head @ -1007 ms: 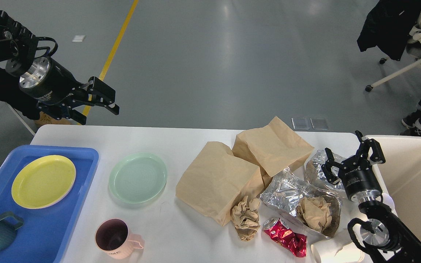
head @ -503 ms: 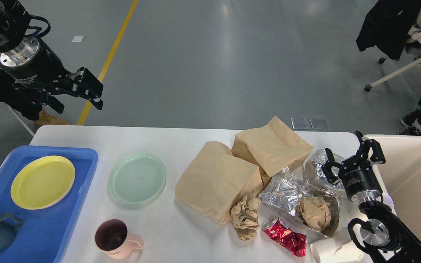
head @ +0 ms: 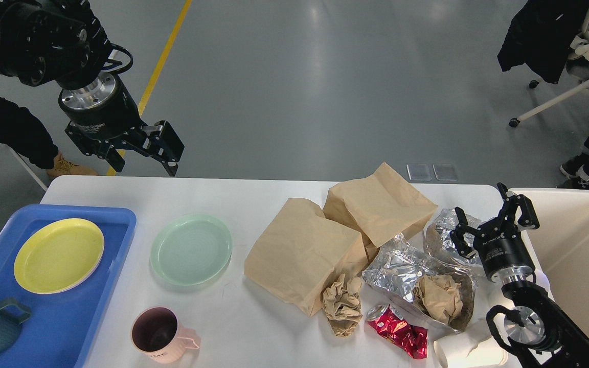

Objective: Tidy desktop
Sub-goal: 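Lower the left gripper onto the pink mug and grasp it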

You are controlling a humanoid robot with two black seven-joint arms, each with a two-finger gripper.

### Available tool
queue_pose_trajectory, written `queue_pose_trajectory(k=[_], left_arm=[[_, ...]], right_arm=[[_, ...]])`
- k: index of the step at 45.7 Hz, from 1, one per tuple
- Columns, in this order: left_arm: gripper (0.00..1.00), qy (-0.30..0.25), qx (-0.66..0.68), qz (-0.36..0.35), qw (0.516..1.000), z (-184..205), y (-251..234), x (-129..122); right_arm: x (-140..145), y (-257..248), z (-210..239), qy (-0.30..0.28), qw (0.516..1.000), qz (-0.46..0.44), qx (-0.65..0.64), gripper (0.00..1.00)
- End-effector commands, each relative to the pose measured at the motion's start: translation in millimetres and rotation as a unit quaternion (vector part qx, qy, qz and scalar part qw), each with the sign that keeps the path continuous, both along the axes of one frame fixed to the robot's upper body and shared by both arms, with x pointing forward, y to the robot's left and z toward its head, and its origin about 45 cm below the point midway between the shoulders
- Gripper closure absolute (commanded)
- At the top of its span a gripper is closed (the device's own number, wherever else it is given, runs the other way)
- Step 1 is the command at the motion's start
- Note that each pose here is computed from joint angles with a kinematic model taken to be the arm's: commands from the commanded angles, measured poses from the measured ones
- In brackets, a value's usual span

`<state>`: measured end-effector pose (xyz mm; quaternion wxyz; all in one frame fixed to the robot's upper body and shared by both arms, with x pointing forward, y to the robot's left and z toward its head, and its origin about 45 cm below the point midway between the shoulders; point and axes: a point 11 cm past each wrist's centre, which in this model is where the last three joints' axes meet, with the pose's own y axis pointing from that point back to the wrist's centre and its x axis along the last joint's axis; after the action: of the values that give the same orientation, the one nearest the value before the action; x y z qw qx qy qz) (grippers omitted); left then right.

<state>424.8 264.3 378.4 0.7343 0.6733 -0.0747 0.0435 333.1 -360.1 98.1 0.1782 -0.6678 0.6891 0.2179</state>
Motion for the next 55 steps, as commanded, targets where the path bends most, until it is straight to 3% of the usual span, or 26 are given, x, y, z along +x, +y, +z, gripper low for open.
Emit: queue_pose_trajectory(k=[1, 6, 11, 19, 31, 47, 55], left_arm=[[0.04, -0.001, -0.005, 0.003, 1.000, 3, 1, -1], [0.04, 0.020, -0.020, 0.017, 0.999, 0, 5, -16], [0.04, 0.093, -0.034, 0.054, 0.994, -24, 22, -59], [0.04, 0.049, 0.014, 0.030, 0.998, -75, 28, -96], [0.04, 0.059, 0.026, 0.027, 0.998, -89, 28, -105], [0.04, 0.156, 0.051, 0.024, 0.986, -159, 31, -142], [0.04, 0.176, 0.068, 0.028, 0.982, -181, 37, -149]], right_arm=[[0, 0, 0, 0.000, 1.000, 0.000, 0.000, 0.00], [0, 0, 0, 0.000, 1.000, 0.000, 0.000, 0.00], [0, 0, 0, 0.000, 1.000, 0.000, 0.000, 0.00], [0, 0, 0, 0.000, 1.000, 0.000, 0.000, 0.00], [0, 0, 0, 0.000, 1.000, 0.000, 0.000, 0.00], [0, 0, 0, 0.000, 1.000, 0.000, 0.000, 0.00], [0, 0, 0, 0.000, 1.000, 0.000, 0.000, 0.00]])
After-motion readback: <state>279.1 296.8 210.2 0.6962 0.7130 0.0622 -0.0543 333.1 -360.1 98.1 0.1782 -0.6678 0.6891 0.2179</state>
